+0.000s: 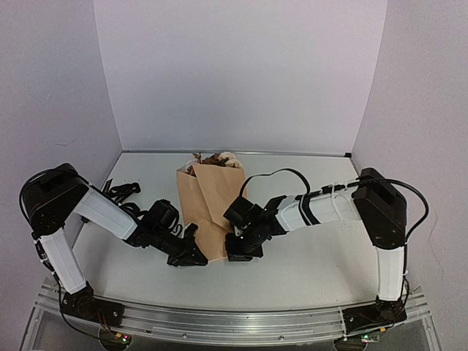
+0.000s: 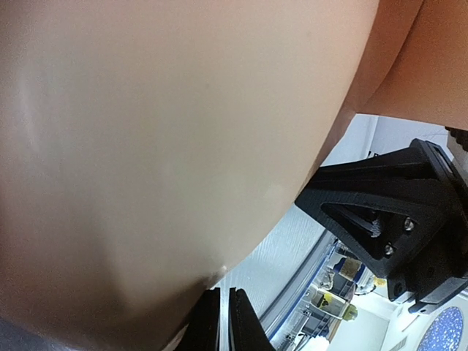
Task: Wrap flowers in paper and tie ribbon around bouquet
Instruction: Press the fold line of the folded wrapping paper.
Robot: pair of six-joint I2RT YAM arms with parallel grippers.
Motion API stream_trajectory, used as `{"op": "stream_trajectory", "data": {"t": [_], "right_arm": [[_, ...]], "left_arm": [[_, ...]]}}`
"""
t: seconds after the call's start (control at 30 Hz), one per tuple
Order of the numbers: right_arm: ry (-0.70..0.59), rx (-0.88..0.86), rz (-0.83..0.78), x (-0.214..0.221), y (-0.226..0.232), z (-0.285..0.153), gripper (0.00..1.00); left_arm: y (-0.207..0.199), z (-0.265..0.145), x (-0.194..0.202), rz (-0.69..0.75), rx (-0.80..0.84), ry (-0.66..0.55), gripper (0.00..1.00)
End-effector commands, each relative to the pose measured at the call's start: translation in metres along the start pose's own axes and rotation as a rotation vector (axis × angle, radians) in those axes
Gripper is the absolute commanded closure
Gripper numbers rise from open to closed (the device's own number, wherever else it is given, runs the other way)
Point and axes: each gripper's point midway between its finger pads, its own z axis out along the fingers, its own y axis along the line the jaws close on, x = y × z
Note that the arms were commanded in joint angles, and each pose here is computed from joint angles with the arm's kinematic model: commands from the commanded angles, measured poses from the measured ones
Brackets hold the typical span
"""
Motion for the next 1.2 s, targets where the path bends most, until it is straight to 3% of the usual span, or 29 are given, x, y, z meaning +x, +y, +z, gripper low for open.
{"op": "stream_trajectory", "data": {"t": [0.0,0.23,0.83,1.17], "right_arm": [[0.022,-0.005,-0.006,0.004,0.001,-0.001,0.91],[0.0,-0.062,-0.027,-0.005,0.017,-0.02,0.9],[0.008,-0.109,-0.036,-0.009,0.03,-0.029,0.9],[-0.051,-0.224,-0.116,-0.019,0.063,-0.086,0.82]], "left_arm": [[-0.027,-0.013,-0.003,0.039,0.049,-0.025,0.92],[-0.042,-0.019,-0.009,0.063,0.057,-0.044,0.92],[0.032,-0.002,-0.006,-0.038,-0.1,-0.025,0.96],[-0.018,-0.025,-0.022,0.088,-0.056,-0.074,0.88]]}}
